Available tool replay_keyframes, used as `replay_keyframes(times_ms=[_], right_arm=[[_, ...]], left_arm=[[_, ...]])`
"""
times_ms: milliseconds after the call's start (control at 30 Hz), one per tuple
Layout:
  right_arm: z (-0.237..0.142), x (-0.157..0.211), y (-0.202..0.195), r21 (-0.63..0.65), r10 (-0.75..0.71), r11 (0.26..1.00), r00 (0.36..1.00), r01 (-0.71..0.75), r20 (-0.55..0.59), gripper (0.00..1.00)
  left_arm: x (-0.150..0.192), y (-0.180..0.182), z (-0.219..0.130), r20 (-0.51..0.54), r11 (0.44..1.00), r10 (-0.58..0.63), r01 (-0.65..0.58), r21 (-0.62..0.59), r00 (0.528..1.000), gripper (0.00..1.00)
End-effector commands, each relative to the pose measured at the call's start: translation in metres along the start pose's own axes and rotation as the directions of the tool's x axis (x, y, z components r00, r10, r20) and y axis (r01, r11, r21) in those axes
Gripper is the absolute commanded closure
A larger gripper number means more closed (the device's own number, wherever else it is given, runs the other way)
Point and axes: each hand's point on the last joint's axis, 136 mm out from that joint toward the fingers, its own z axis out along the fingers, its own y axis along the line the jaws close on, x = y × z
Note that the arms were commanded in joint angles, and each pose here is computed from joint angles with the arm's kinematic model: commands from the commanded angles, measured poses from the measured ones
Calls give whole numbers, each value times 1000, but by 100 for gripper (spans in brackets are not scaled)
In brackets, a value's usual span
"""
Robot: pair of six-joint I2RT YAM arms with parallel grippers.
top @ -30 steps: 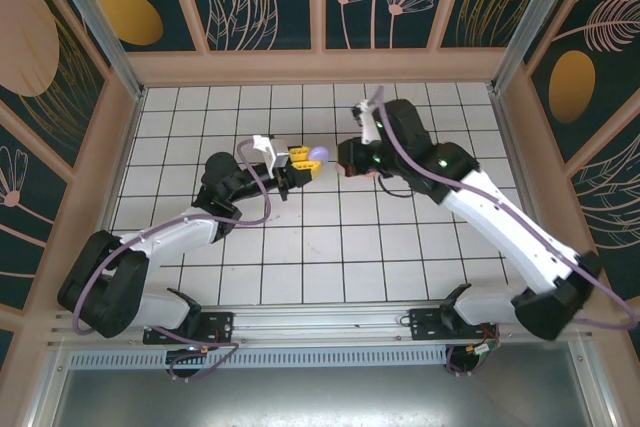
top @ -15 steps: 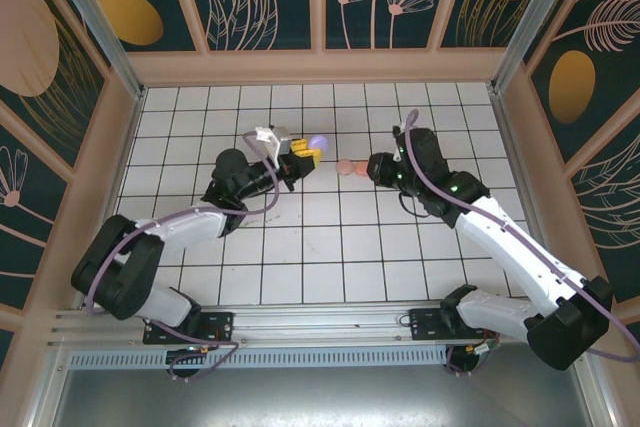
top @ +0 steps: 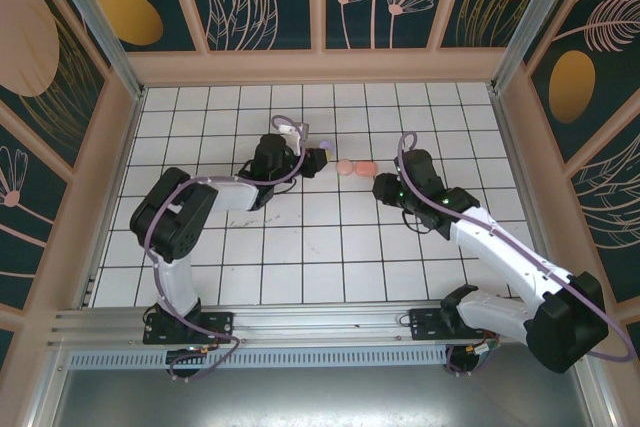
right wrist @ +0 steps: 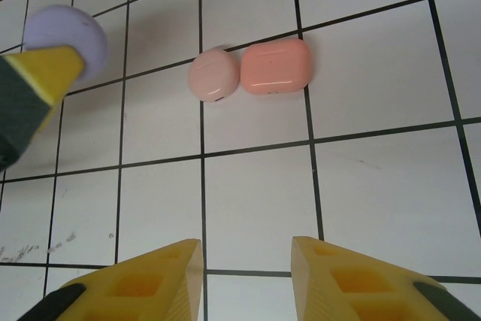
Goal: Insert wireless bluetooth earbuds into charging case
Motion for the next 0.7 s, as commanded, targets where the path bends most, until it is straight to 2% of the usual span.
replay_keyframes(times_ms=[0,400,667], right_arm=[[-5,-9,-2,-17,23,1000,998,-23,53,63],[-9,-11,-9,-17,34,999,998,-34,59,62],[-14,-15,-9,-22,36,999,997,-35,67,61]], left_arm=[[2,16,16,-30,994,-88,85,-74,996,100],[18,67,40,-69,959,-197,178,-219,978,100],[25,85,41,-82,946,-231,204,-253,969,82]])
